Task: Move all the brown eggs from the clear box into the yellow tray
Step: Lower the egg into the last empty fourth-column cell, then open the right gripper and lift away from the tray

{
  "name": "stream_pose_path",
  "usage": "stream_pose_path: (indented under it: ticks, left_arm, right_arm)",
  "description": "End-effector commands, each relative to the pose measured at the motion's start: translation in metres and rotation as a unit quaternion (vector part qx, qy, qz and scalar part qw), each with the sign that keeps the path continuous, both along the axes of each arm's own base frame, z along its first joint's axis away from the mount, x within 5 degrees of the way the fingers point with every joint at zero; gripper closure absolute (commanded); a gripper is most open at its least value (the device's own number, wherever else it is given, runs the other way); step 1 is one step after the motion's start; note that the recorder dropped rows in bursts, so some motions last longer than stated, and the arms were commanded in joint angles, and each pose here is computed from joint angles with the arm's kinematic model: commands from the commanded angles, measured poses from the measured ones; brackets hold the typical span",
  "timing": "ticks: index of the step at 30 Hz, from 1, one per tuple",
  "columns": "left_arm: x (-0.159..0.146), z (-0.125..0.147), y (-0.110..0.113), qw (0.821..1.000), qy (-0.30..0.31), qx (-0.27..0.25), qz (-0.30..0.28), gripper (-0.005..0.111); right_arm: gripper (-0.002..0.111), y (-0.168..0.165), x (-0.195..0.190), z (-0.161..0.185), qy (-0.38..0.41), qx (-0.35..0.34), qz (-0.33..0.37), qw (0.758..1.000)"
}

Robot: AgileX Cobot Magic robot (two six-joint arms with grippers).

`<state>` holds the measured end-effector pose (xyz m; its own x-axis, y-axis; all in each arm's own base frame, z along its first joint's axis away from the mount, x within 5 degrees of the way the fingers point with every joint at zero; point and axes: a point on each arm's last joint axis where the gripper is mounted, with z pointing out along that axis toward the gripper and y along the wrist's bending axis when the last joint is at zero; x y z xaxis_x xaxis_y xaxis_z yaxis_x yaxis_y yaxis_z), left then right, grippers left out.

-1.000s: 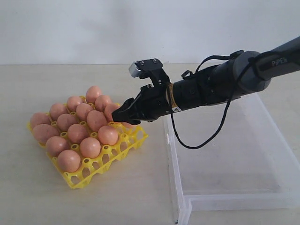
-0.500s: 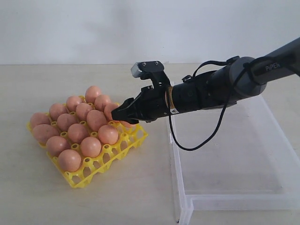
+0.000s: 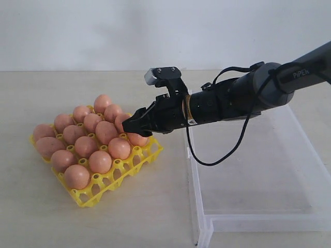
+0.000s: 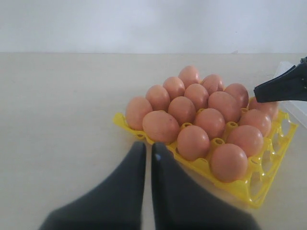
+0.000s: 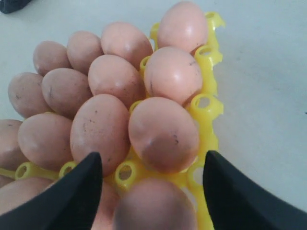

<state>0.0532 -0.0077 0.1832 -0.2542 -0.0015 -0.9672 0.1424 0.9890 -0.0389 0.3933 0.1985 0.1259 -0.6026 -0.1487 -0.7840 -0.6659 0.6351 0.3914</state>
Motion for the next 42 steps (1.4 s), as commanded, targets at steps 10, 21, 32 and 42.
stream_pose_path:
  ticks: [10, 21, 32, 42]
  left_arm:
    - [0.000, 0.000, 0.000, 1.000, -0.002, -0.002, -0.002, 0.103]
    - [0.000, 0.000, 0.000, 1.000, -0.002, -0.002, -0.002, 0.103]
    - [0.000, 0.000, 0.000, 1.000, -0.002, -0.002, -0.002, 0.103]
    - [0.000, 0.000, 0.000, 1.000, -0.002, -0.002, -0.002, 0.103]
  right_arm:
    - [0.047, -0.001, 0.001, 0.003, -0.007, 0.004, 0.000, 1.000]
    - [0.086, -0.005, 0.000, 0.053, -0.062, 0.011, -0.011, 0.998]
    - [0.108, -0.022, -0.031, 0.143, -0.149, -0.073, 0.014, 0.986]
    - [0.109, -0.074, -0.088, 0.169, -0.222, -0.169, -0.122, 0.953]
